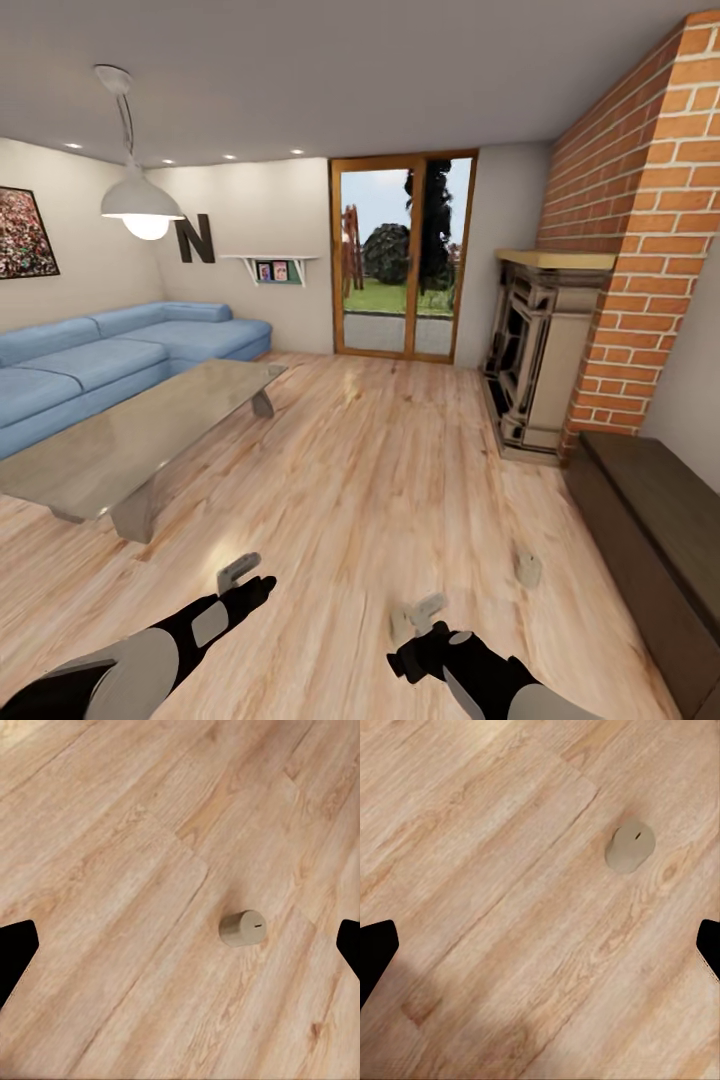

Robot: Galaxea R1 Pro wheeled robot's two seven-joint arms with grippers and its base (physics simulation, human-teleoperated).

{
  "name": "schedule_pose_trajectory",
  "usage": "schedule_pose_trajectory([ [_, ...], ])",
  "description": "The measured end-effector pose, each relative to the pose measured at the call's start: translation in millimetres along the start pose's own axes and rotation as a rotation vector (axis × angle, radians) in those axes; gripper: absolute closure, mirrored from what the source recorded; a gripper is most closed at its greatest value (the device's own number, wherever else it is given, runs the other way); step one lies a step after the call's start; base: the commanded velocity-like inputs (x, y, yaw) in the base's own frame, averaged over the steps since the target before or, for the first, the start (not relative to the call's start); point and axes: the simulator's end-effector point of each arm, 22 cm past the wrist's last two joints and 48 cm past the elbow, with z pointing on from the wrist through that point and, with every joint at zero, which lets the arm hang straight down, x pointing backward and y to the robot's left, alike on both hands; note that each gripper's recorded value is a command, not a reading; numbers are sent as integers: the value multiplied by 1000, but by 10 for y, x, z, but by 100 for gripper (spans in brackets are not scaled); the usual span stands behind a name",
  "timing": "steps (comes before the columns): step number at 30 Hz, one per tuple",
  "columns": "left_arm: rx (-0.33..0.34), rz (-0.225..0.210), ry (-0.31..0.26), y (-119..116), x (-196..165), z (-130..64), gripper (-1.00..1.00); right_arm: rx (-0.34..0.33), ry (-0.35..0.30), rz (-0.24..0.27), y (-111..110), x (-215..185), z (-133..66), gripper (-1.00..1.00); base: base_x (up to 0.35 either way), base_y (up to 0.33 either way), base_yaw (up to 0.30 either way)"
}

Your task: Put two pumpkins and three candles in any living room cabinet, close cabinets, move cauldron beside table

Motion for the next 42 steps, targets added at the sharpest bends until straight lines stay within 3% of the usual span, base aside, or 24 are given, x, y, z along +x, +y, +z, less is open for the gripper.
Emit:
schedule_pose_trajectory([
  [11, 0, -1, 0, 3, 2, 2, -100, -1, 0, 0, 7, -3, 3, -100, 294, 56, 263],
  [23, 0, -1, 2, -7, 11, 6, -100, 0, 1, 0, -2, 2, 5, -100, 20, 1, 99],
  [42, 3, -1, 3, -26, 23, 5, -100, -2, 1, -1, 14, -1, 4, -100, 32, -19, 254],
])
